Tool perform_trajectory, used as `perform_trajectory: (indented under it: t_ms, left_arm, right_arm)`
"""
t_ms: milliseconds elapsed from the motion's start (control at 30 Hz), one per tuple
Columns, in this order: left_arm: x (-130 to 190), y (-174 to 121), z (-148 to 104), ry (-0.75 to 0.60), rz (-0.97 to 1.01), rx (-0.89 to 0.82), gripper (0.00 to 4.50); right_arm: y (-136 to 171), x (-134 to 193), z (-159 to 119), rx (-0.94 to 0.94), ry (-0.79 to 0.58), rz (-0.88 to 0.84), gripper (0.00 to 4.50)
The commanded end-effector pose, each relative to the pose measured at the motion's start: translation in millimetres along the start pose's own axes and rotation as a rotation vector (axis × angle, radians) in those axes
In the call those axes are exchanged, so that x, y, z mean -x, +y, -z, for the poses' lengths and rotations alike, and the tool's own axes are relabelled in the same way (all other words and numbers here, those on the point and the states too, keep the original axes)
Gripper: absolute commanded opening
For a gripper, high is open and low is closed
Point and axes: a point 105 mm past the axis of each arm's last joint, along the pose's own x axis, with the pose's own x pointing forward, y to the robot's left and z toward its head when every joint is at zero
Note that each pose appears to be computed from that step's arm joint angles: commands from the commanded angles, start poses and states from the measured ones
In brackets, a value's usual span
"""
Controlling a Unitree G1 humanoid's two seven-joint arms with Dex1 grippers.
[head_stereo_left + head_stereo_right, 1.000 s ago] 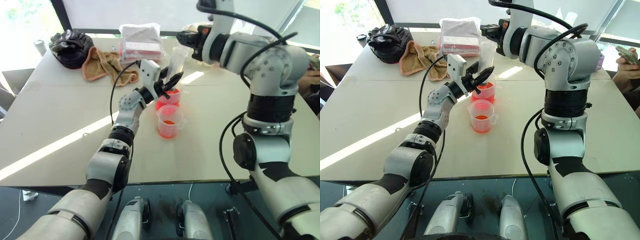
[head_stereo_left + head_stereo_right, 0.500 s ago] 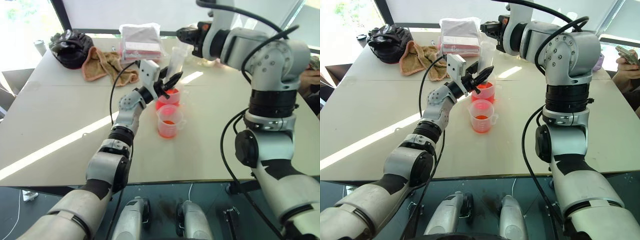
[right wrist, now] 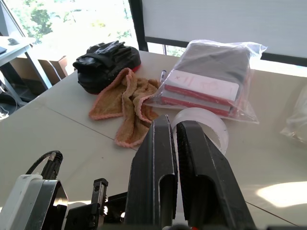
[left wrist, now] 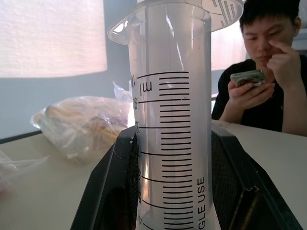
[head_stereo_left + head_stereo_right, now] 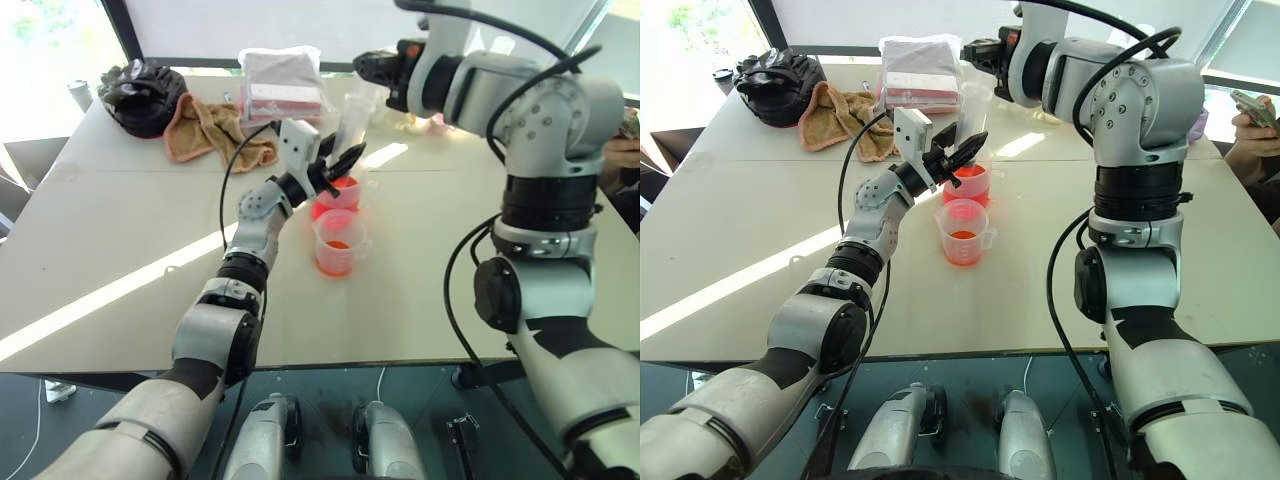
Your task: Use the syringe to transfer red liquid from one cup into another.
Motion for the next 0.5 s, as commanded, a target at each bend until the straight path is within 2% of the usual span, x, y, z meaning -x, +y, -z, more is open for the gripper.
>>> perform_trajectory:
  t_ms: [33, 467, 500]
  left_arm:
    - [10.8, -23.9, 44.5, 0.148, 0.086, 0.046, 1.37]
    - [11.2, -25.0, 45.1, 0.148, 0.089, 0.047, 1.37]
    - [11.3, -24.9, 45.0, 0.147, 0.088, 0.047, 1.37]
  right_arm:
    - [0.2, 35.6, -87.7, 0.121, -0.324, 0.063, 0.05]
    - [1.4, 36.8, -89.5, 0.136, -0.322, 0.049, 0.05]
    - [1.7, 36.7, -88.2, 0.134, -0.319, 0.046, 0.34]
